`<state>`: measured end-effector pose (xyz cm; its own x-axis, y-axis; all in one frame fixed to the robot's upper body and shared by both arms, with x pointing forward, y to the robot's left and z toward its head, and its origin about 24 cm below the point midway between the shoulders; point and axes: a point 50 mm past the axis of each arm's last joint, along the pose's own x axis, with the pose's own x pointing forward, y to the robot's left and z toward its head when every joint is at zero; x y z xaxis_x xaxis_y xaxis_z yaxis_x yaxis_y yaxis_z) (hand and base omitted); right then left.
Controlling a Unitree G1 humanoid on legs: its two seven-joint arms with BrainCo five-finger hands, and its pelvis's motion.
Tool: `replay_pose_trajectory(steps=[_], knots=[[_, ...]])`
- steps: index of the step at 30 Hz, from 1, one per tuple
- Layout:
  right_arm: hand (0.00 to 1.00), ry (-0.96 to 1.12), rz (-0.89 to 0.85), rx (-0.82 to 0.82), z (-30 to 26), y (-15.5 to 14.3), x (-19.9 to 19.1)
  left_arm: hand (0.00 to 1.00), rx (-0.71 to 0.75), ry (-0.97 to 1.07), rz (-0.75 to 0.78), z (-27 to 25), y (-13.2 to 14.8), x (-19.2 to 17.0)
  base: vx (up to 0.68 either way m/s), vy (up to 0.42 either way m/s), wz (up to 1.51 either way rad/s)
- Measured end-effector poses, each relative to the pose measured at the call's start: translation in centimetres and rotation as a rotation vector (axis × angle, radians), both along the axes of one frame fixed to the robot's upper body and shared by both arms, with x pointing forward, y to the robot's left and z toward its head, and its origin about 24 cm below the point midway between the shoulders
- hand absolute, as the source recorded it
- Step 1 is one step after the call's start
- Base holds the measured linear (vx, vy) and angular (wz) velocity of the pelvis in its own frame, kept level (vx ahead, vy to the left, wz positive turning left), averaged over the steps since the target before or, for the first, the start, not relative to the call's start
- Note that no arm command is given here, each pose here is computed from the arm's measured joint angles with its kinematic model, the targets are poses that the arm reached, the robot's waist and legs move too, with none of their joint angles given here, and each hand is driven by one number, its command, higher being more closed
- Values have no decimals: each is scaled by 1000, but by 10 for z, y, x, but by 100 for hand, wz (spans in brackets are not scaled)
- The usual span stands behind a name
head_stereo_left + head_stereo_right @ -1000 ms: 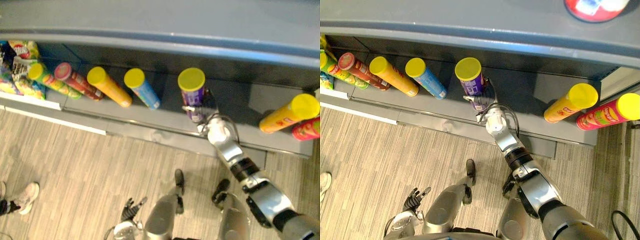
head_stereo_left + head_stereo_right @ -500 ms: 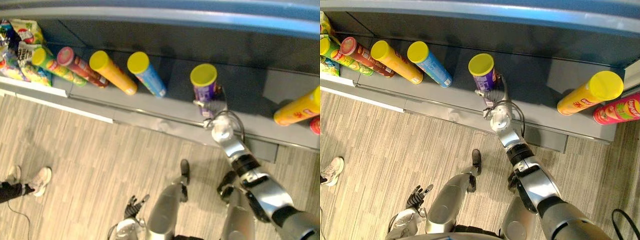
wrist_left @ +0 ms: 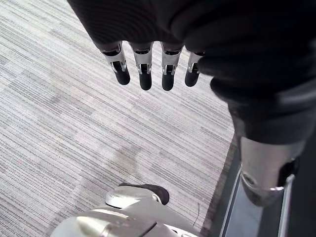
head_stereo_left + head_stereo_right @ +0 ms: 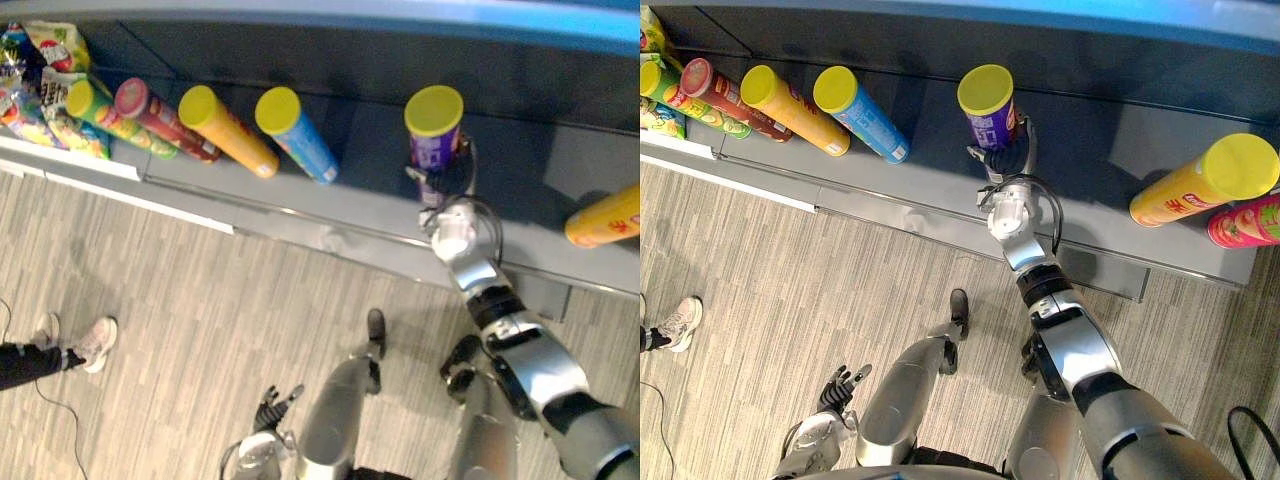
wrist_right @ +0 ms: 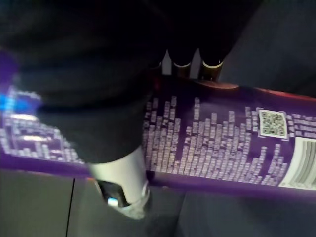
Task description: Put the gum and the chips on the shelf.
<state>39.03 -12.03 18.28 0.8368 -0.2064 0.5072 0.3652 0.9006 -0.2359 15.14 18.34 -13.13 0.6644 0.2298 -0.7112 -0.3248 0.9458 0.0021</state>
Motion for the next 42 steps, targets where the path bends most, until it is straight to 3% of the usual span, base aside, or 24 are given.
replay_pose_trajectory(steps=[20,21,42], knots=[[100,25,65,-49,-11,6,0,0,7,0,7,-1,0,0,18,-30,-5],[0,25,71,-50,-12,6,0,0,7,0,7,-1,0,0,21,-15,-4],[0,188,118,-72,-61,3,-10,0,8,8,19,-2,0,1,23,-14,-6]])
